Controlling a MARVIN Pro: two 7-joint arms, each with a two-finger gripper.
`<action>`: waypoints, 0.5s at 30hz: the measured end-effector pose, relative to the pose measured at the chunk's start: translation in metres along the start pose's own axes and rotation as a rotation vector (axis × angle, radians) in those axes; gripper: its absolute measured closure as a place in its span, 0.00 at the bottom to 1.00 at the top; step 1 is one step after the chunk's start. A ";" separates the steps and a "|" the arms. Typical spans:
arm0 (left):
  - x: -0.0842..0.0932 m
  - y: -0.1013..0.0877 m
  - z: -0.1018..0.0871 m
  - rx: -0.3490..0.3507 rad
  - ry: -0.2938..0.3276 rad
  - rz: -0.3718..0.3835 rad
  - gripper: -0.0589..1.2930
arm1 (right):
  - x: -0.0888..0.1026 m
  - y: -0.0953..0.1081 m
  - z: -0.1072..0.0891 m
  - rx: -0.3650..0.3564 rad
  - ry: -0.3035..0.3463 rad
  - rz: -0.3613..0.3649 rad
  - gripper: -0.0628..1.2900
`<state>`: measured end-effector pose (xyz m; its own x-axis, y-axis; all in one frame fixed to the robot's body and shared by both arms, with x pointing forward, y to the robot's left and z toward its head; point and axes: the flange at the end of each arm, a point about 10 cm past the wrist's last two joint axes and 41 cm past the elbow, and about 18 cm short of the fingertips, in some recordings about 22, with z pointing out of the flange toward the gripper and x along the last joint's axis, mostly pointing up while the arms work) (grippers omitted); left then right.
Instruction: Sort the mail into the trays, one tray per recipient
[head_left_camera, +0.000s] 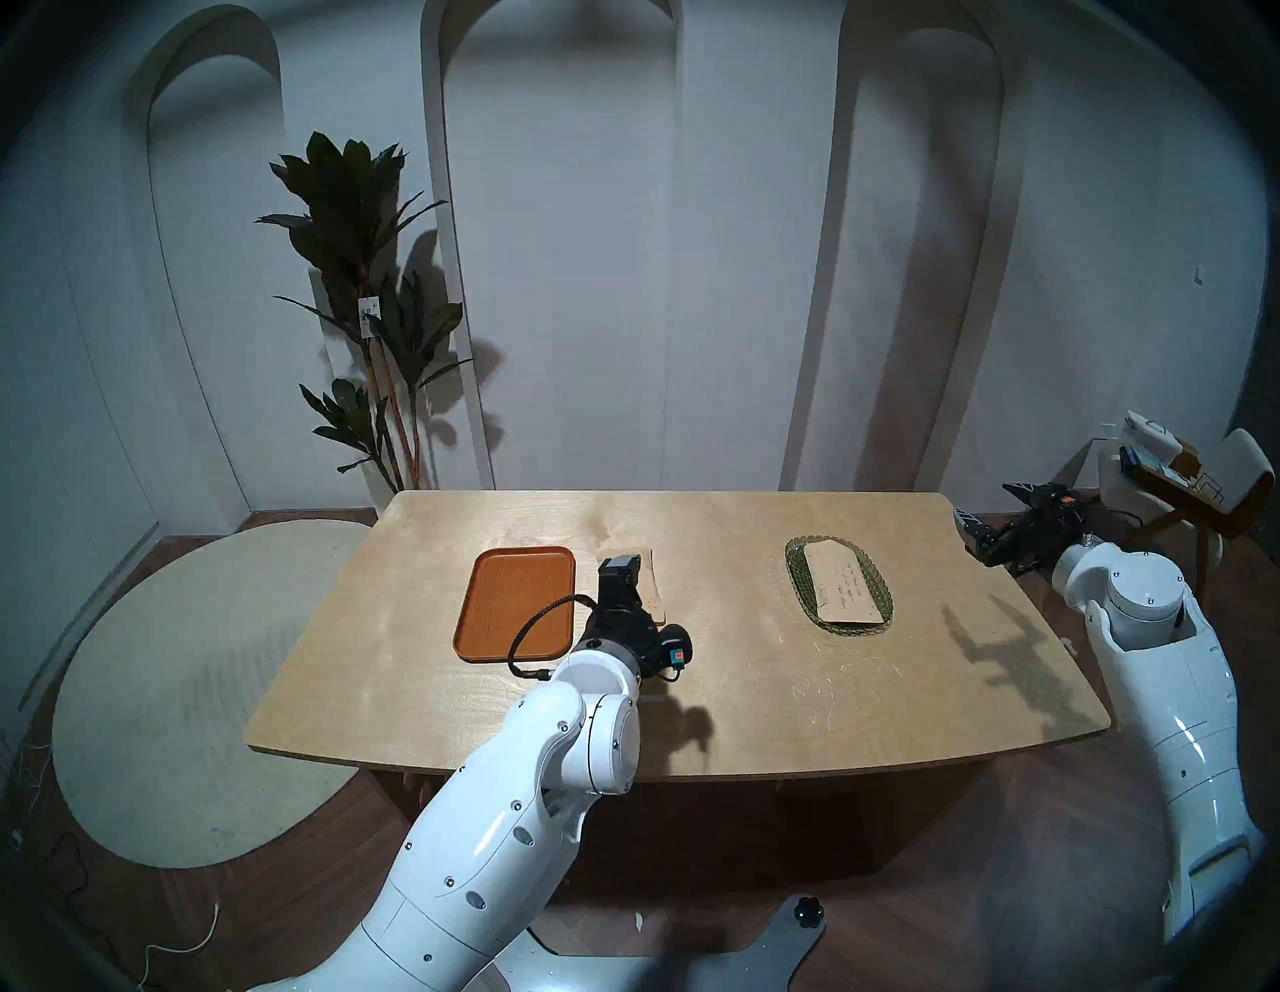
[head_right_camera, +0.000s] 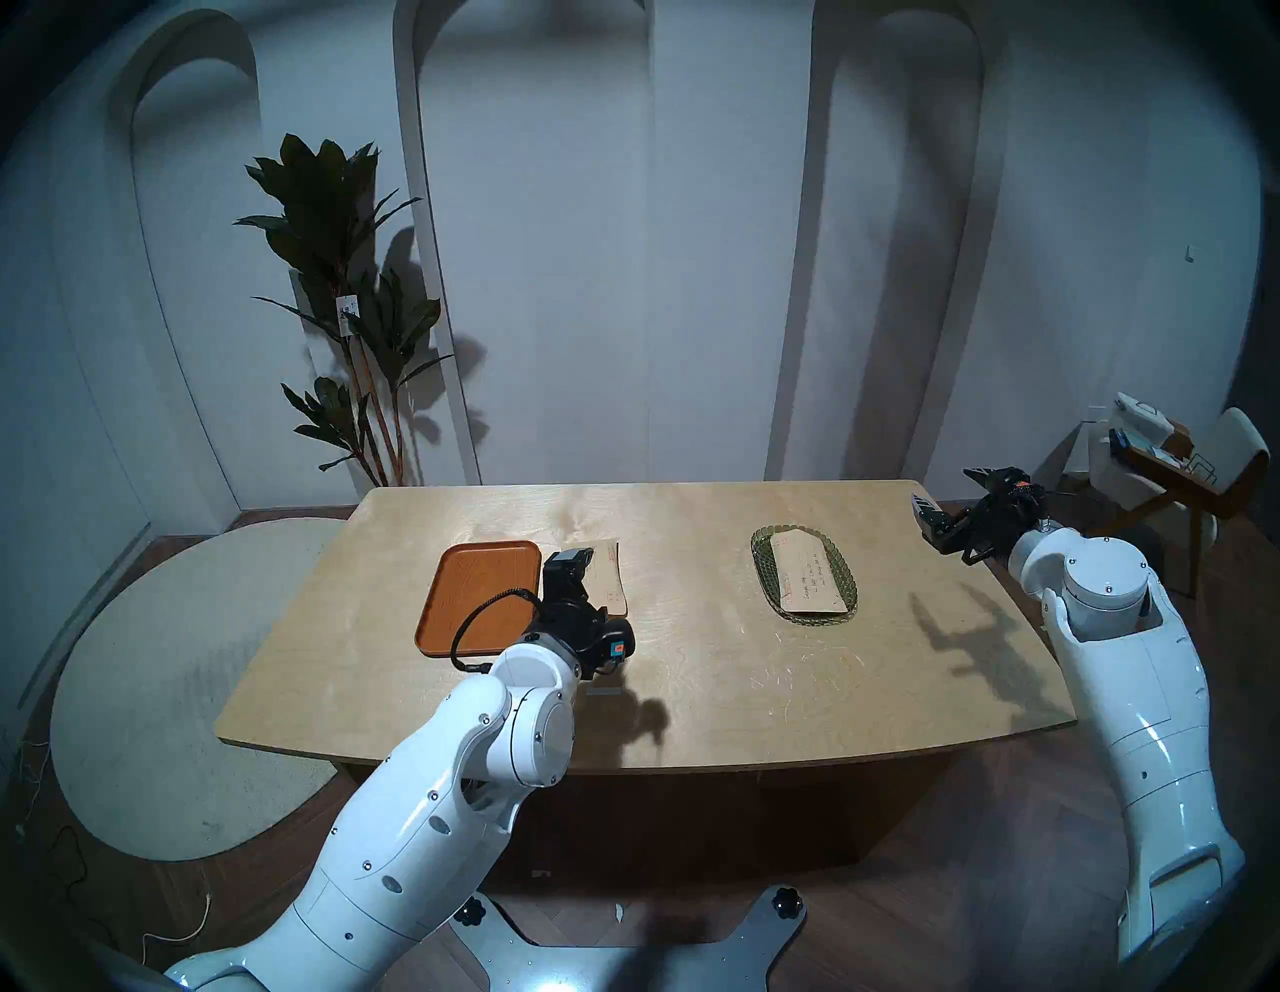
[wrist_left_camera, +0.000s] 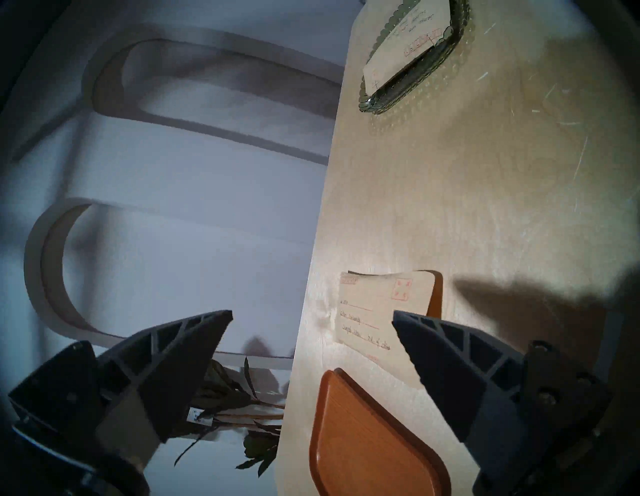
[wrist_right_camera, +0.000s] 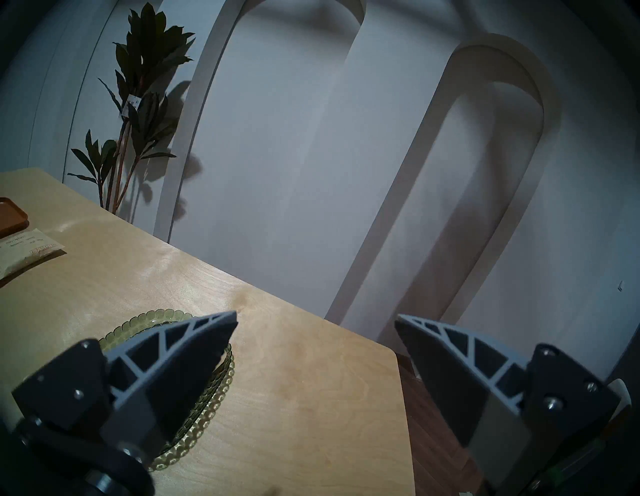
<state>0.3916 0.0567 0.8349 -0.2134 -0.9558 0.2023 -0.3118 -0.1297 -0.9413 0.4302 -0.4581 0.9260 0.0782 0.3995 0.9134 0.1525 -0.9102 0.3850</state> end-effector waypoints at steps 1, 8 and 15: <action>0.001 -0.003 0.002 -0.017 0.008 0.012 0.03 | 0.000 0.000 0.000 0.000 0.000 0.000 0.05; 0.002 -0.014 0.013 -0.100 0.020 0.055 0.03 | 0.000 0.000 0.000 0.000 0.000 0.000 0.05; -0.001 -0.021 0.020 -0.161 0.008 0.075 0.03 | 0.000 0.000 0.000 -0.001 0.001 0.000 0.05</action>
<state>0.4173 0.0553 0.8489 -0.2493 -0.9589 0.1357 -0.4388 -0.0131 -0.8985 0.4302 -0.4584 0.9264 0.0770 0.3997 0.9134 0.1519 -0.9101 0.3855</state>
